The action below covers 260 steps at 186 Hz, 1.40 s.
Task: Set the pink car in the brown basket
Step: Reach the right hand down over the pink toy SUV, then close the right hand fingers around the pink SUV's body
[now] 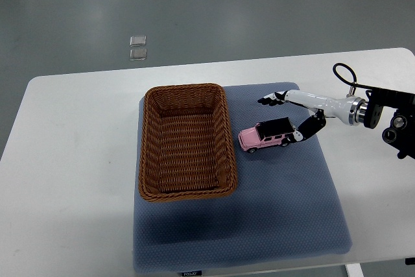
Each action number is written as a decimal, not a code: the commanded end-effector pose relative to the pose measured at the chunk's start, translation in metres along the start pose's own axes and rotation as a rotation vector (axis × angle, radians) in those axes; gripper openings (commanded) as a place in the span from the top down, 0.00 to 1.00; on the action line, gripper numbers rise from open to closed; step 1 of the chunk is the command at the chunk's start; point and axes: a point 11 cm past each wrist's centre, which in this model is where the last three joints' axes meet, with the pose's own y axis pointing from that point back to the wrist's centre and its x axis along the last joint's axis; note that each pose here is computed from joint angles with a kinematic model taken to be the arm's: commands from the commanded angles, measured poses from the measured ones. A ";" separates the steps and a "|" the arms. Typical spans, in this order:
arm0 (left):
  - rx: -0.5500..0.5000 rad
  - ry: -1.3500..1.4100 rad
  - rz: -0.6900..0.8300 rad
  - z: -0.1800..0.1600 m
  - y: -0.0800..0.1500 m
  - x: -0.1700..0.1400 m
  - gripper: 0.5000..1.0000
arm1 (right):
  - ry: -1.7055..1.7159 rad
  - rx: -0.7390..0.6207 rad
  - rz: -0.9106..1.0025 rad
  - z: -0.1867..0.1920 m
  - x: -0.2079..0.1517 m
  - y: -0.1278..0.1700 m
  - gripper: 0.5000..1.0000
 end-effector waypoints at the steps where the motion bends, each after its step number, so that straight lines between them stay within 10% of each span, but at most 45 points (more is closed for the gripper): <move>1: 0.000 0.000 -0.002 0.000 0.000 -0.001 0.00 | 0.023 -0.032 0.006 0.006 -0.003 0.000 0.27; 123: -0.001 0.000 -0.006 0.000 0.000 -0.002 0.00 | 0.071 -0.039 -0.009 0.001 -0.015 -0.020 0.41; 175: -0.001 0.000 -0.006 0.000 0.000 -0.002 0.00 | 0.082 -0.045 -0.024 0.002 -0.018 -0.021 0.69; 203: -0.001 0.000 -0.006 0.000 0.000 -0.002 0.00 | 0.086 -0.050 -0.012 0.004 -0.016 -0.020 1.00; 260: -0.001 0.000 -0.006 0.000 0.000 -0.002 0.00 | 0.139 -0.022 0.103 -0.010 0.029 -0.016 1.00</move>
